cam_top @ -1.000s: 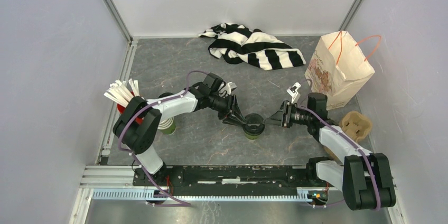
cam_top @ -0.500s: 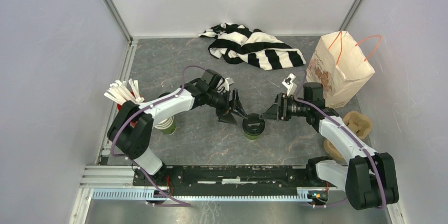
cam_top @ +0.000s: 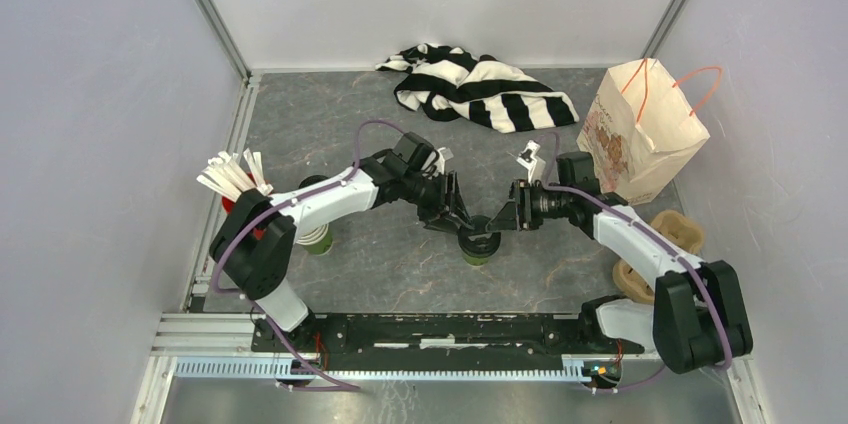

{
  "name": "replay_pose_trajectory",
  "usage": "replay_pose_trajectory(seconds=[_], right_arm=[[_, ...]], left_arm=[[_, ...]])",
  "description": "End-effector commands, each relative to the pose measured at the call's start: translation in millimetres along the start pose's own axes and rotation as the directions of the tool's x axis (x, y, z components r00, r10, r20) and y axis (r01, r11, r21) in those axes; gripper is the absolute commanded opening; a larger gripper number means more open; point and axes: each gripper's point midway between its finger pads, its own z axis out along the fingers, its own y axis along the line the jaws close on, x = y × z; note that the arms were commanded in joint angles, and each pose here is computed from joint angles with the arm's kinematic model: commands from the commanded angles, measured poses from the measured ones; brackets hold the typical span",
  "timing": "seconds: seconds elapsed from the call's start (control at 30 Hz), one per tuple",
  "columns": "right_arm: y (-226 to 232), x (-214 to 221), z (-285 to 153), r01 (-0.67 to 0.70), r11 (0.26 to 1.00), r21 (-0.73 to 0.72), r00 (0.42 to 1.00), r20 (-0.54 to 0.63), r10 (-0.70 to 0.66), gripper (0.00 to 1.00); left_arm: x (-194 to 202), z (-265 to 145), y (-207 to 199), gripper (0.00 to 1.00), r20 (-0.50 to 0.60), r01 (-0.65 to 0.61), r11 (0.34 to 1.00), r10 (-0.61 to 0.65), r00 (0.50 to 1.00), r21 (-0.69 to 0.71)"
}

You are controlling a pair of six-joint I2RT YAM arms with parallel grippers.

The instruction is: Pack the takeout coffee

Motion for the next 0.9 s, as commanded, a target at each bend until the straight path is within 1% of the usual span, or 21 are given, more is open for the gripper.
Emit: replay_pose_trajectory(seconds=[0.0,0.1,0.17,0.23,0.33,0.4,0.47,0.57,0.67,0.77,0.87], right_arm=[[1.4,-26.5,0.8,0.129,0.992,0.012,0.991,0.022,-0.129,0.5],[-4.5,-29.1,2.9,0.134,0.991,0.029,0.991,-0.005,-0.134,0.49],[-4.7,-32.7,2.7,0.132,0.99,0.039,0.991,-0.009,-0.132,0.51],[-5.5,-36.6,0.3,0.129,0.989,0.067,0.992,-0.022,-0.127,0.59],[-6.5,-42.4,-10.1,0.113,0.983,0.148,0.993,-0.047,-0.107,0.75],[-5.1,-46.9,-21.1,0.09,0.981,0.17,0.996,-0.004,-0.091,0.85],[-5.6,-38.9,-28.7,0.038,0.988,0.151,0.998,0.046,-0.046,0.88],[-1.2,-18.0,-31.3,-0.008,0.997,0.071,0.997,0.079,0.003,0.89],[2.4,-1.0,-29.2,-0.043,0.999,0.006,0.994,0.102,0.042,0.87],[5.4,-3.5,-28.1,-0.037,0.999,-0.038,0.988,0.151,0.042,0.86],[0.1,-2.1,-25.8,-0.056,0.998,-0.037,0.987,0.146,0.061,0.82]], left_arm=[[1.4,7.5,-12.5,0.53,0.035,-0.067,0.998,0.067,0.997,-0.002],[8.7,4.1,-9.1,0.51,0.042,-0.058,0.998,0.058,0.997,-0.01],[12.4,-1.1,-6.9,0.52,0.046,-0.062,0.998,0.063,0.997,-0.015],[17.2,-6.0,-7.7,0.58,0.032,-0.071,0.997,0.072,0.997,-0.012],[18.9,-17.9,-15.9,0.72,0.03,-0.074,0.997,0.074,0.997,0.015],[11.6,-26.3,-24.3,0.8,0.054,-0.101,0.994,0.098,0.994,0.046],[2.8,-31.7,-26.3,0.81,0.066,-0.121,0.991,0.117,0.991,0.064],[-5.7,-29.0,-28.0,0.81,0.053,-0.139,0.983,0.134,0.99,0.116],[-3.6,-20.2,-27.5,0.71,-0.001,-0.139,0.979,0.141,0.99,0.15],[-1.5,-16.4,-24.5,0.66,-0.02,-0.146,0.976,0.151,0.988,0.16],[1.1,-12.8,-22.4,0.63,-0.048,-0.138,0.976,0.148,0.988,0.171]])
